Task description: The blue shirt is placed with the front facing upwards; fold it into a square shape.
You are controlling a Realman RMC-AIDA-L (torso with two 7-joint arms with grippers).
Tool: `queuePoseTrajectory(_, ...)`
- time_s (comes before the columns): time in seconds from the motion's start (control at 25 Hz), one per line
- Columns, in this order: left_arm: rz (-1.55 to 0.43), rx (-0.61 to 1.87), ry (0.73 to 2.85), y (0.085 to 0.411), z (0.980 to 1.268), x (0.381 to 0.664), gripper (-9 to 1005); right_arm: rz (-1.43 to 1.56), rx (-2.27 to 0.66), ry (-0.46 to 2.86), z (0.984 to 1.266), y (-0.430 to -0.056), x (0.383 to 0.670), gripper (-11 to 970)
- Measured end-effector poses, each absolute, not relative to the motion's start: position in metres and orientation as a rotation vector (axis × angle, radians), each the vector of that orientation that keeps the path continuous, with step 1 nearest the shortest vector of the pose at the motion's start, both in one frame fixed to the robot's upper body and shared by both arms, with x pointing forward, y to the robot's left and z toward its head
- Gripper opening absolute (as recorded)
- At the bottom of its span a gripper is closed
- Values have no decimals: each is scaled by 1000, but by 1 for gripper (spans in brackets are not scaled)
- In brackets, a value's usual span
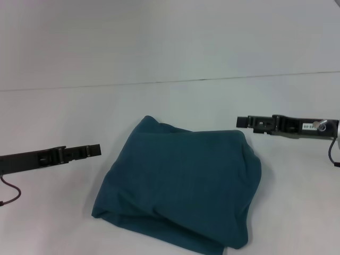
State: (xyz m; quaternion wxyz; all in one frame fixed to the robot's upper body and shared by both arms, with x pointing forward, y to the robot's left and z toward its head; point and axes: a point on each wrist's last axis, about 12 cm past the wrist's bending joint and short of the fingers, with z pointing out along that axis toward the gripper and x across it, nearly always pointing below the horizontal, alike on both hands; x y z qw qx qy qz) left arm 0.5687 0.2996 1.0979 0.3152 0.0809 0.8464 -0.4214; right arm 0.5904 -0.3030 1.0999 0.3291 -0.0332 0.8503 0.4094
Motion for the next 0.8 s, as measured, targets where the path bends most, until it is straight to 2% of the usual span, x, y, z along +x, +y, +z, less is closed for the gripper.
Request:
queuePoseTrajectory(0.12, -1119, 215, 2226, 298, 1098, 569, 632, 1092, -126, 2190, 1105, -301, 589, 890)
queuePoseTrajectory(0.36, -1128, 227, 2222, 294, 1096, 568, 633, 1087, -253, 2165, 1096, -283, 589, 720)
queuePoseTrajectory(0.56, -1131, 231, 2219, 293, 1097, 568, 635, 1056, -298, 2174, 1084, -275, 588, 477)
queuePoseTrajectory(0.8, -1133, 240, 2216, 291, 1096, 568, 636, 970, -340, 2208, 1070, -266, 589, 301)
